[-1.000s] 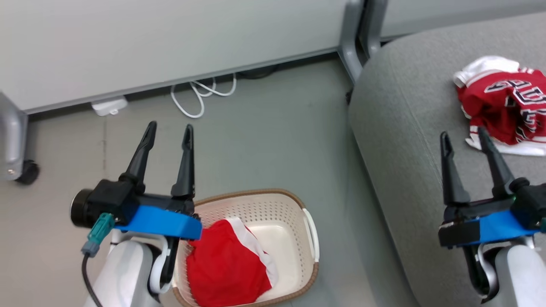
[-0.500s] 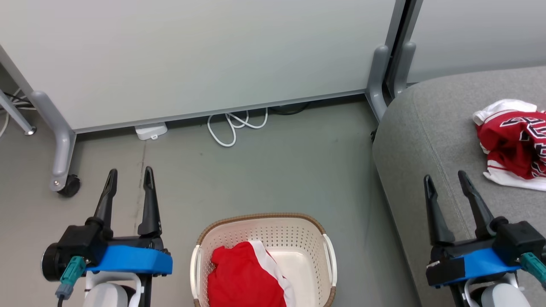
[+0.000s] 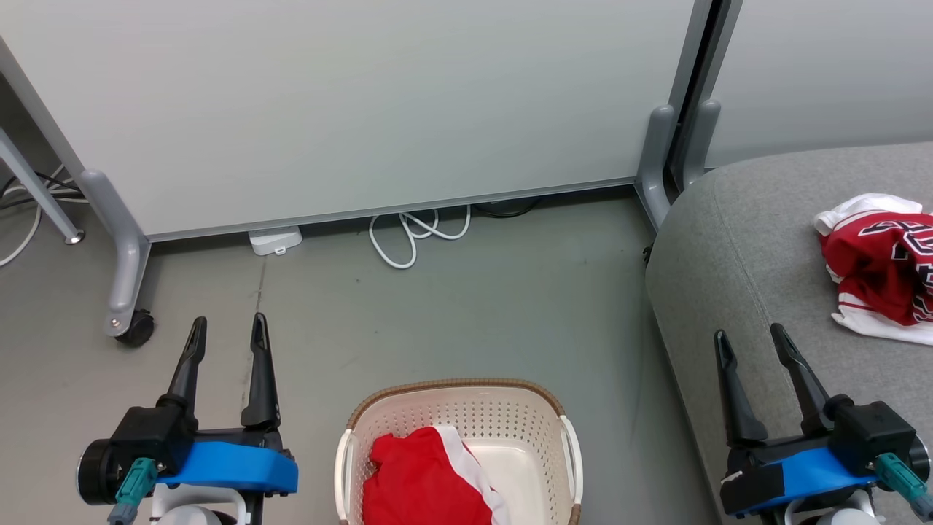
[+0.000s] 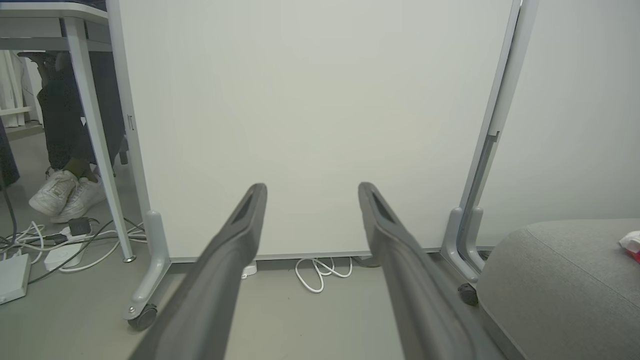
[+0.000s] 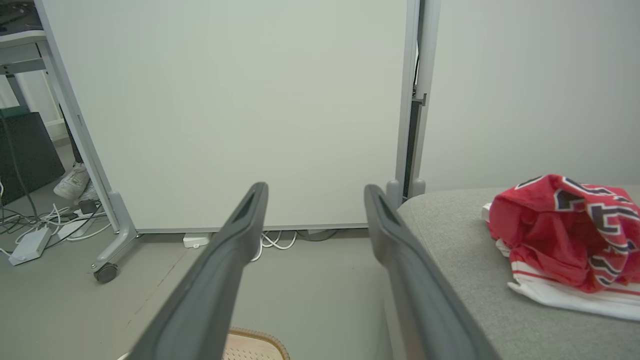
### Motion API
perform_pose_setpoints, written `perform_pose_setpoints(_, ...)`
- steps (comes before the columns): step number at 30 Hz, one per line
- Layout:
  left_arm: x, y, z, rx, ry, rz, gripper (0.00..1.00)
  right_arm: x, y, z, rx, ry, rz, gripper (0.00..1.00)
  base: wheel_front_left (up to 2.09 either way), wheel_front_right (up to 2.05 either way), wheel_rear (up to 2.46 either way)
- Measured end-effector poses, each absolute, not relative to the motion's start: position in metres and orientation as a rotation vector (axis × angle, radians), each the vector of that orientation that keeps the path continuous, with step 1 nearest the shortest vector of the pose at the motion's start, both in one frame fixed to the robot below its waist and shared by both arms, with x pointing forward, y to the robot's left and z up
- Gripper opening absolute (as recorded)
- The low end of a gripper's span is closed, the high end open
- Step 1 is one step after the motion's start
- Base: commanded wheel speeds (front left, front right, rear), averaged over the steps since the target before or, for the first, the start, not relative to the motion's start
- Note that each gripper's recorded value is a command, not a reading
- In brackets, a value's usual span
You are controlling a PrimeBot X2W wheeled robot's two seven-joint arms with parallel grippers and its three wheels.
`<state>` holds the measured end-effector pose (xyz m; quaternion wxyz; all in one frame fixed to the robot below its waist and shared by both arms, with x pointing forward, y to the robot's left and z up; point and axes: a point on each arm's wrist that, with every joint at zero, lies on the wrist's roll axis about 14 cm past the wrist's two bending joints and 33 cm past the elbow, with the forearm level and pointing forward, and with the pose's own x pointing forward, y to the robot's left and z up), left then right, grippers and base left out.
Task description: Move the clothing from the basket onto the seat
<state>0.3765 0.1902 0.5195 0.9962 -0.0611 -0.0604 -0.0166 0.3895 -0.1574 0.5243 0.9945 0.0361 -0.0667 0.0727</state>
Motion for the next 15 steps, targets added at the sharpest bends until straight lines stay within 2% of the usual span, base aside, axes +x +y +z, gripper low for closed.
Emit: perform_pose_setpoints(15, 0.3755, 0.1889, 0.5174, -0.125, -0.115, -0.037, 1.00, 0.3885, -0.1519, 0.5199, 0.079, -0.120, 0.158, 1.00, 0.00, 0.00, 0.00)
